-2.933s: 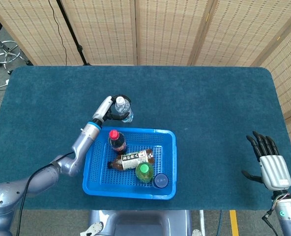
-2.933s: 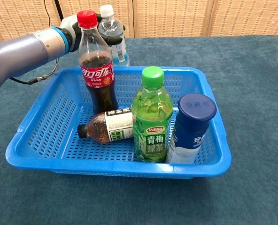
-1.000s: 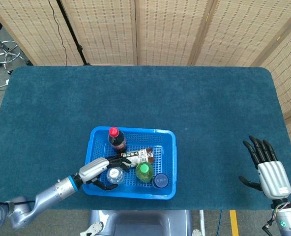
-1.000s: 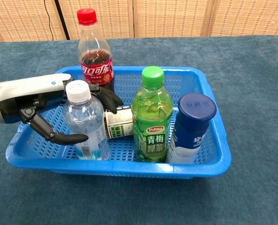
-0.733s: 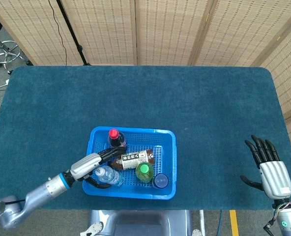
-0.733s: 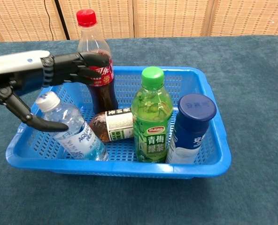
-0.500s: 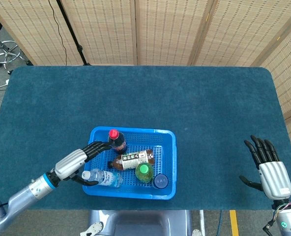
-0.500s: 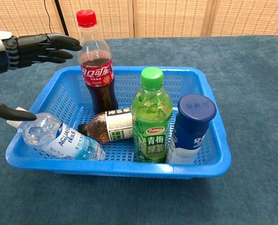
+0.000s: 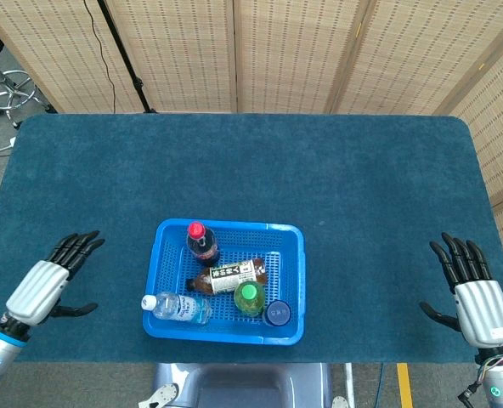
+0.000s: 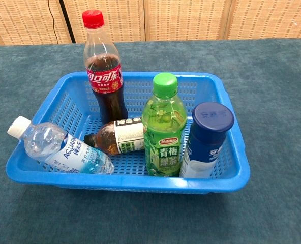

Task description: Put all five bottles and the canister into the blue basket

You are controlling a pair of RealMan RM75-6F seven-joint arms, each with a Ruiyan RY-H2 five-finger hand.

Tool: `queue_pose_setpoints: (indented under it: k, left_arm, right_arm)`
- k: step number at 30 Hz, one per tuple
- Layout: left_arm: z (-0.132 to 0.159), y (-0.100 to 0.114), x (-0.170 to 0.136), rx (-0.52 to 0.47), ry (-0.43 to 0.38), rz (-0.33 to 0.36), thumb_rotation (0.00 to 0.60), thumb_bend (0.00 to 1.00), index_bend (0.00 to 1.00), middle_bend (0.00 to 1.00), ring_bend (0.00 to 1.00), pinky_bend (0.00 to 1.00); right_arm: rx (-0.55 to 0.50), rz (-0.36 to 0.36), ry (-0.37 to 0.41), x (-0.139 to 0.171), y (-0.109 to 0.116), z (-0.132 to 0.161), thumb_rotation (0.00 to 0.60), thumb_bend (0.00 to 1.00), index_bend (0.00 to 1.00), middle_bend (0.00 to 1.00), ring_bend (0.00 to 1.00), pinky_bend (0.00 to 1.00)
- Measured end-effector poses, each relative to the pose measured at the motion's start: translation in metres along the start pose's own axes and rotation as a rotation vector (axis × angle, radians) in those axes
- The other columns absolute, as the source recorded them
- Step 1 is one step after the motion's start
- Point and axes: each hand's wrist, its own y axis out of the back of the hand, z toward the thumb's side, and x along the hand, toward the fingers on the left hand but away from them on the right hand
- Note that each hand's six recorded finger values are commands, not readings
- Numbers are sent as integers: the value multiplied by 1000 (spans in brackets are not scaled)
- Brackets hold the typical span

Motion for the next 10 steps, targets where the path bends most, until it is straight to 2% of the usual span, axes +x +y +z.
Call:
queue_pose_setpoints:
  k: [2,3,6,10]
  left_arm:
    - [-14,4,-13,51,84,40,600,100,0,0,0,0]
    - [-24,7,-24,88,150,76,600,100,0,0,0,0]
    - [-37,8,-43,137,253,142,600,99,0,0,0,0]
    - [-42,3,-53,190,310,193,600,100,0,0,0,0]
  right_arm:
    - [23,-10,-4,0,0,-1,600,0,19,0,0,0]
    - [41,-16,-7,0,0,-1,600,0,29,0,0,0]
    - [74,-25,-10,-1,-2,-2,600,0,57,0,0,0]
    - [76,-1,-3,-2,-7,-2,600,0,34,0,0,0]
